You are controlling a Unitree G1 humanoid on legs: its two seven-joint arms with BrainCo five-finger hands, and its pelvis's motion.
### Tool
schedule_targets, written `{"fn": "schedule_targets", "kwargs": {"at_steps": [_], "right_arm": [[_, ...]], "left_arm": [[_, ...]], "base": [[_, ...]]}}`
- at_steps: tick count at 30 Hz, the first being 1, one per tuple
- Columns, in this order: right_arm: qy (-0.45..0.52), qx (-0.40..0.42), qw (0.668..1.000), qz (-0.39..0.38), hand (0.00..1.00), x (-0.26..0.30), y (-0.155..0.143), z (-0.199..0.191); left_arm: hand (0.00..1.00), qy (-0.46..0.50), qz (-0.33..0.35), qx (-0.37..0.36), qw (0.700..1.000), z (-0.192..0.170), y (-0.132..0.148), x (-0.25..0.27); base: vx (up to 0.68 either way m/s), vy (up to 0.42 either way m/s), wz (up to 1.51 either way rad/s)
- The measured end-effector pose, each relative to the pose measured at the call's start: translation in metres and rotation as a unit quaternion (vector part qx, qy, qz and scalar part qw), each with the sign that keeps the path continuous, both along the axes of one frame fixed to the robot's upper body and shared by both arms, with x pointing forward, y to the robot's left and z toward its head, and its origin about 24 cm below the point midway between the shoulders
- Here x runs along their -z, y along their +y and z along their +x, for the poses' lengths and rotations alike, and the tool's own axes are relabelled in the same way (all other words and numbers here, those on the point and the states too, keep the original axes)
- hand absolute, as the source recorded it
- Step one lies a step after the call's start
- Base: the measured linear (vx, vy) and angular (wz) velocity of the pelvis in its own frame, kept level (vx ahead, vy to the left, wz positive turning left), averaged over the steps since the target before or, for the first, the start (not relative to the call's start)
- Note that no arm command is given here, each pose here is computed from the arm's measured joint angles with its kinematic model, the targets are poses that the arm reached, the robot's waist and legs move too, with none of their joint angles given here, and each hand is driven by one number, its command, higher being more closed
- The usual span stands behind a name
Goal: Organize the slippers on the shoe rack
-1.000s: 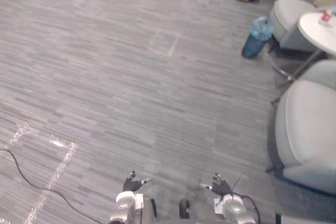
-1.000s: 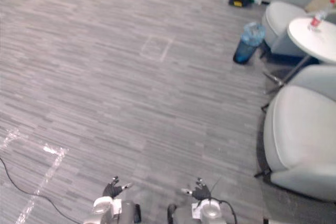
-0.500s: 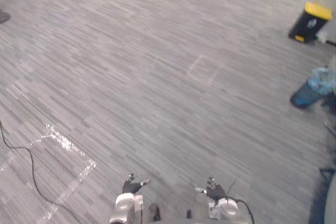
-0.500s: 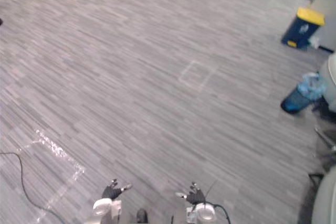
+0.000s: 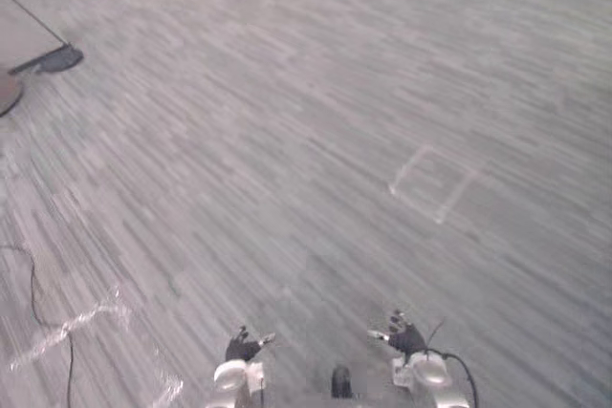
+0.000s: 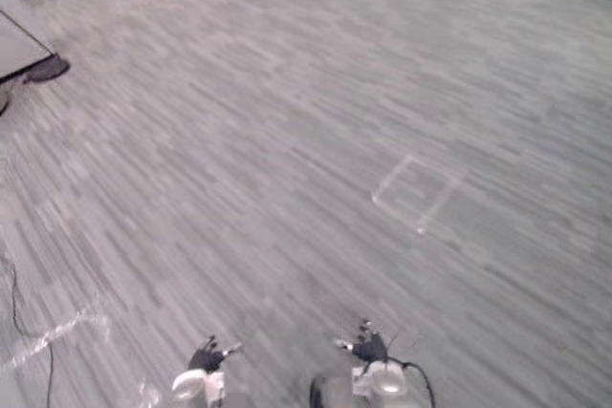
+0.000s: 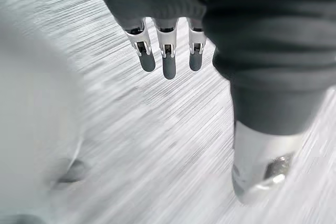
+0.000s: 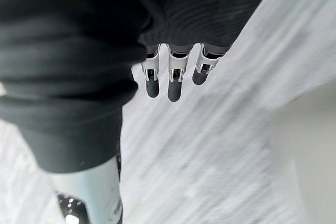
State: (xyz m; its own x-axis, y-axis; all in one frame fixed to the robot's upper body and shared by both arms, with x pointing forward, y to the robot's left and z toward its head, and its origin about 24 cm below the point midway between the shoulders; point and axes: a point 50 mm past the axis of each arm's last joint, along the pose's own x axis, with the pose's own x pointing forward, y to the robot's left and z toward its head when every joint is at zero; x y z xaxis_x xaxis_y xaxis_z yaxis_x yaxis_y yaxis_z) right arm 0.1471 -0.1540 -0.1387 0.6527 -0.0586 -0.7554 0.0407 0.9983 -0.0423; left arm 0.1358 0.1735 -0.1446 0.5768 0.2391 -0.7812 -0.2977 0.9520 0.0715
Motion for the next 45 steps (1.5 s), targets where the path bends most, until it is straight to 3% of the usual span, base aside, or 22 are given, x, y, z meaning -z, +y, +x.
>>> {"fn": "schedule_targets", "kwargs": {"at_steps": [12,19,21,25,35,45], "right_arm": [[0.042,0.022,0.999,0.015,0.00,0.010,0.006,-0.017],[-0.011,0.025,0.999,0.019,0.00,-0.002,0.004,0.003],[-0.010,0.035,0.999,0.020,0.00,-0.002,0.001,0.005],[-0.009,0.035,0.999,0.018,0.00,-0.002,0.000,0.008],[0.016,0.018,1.000,0.020,0.00,0.004,0.007,-0.003],[0.047,0.033,0.998,0.019,0.00,0.012,0.006,-0.021]], "left_arm": [[0.00,0.005,0.038,0.033,0.999,0.005,0.014,-0.002],[0.00,0.010,0.006,0.055,0.998,0.014,-0.013,0.001],[0.00,0.003,0.004,0.089,0.996,0.019,-0.021,-0.001],[0.00,0.028,-0.008,0.113,0.993,0.007,-0.029,0.005],[0.00,-0.001,-0.007,0.074,0.997,0.007,-0.021,-0.001],[0.00,-0.002,0.005,0.076,0.997,0.006,-0.014,-0.001]], "base": [[0.71,0.236,-0.76],[0.45,0.146,-0.40],[0.47,-0.002,0.26],[0.51,-0.095,-0.02],[0.54,-0.043,-1.08],[0.57,0.375,-1.19]]}}
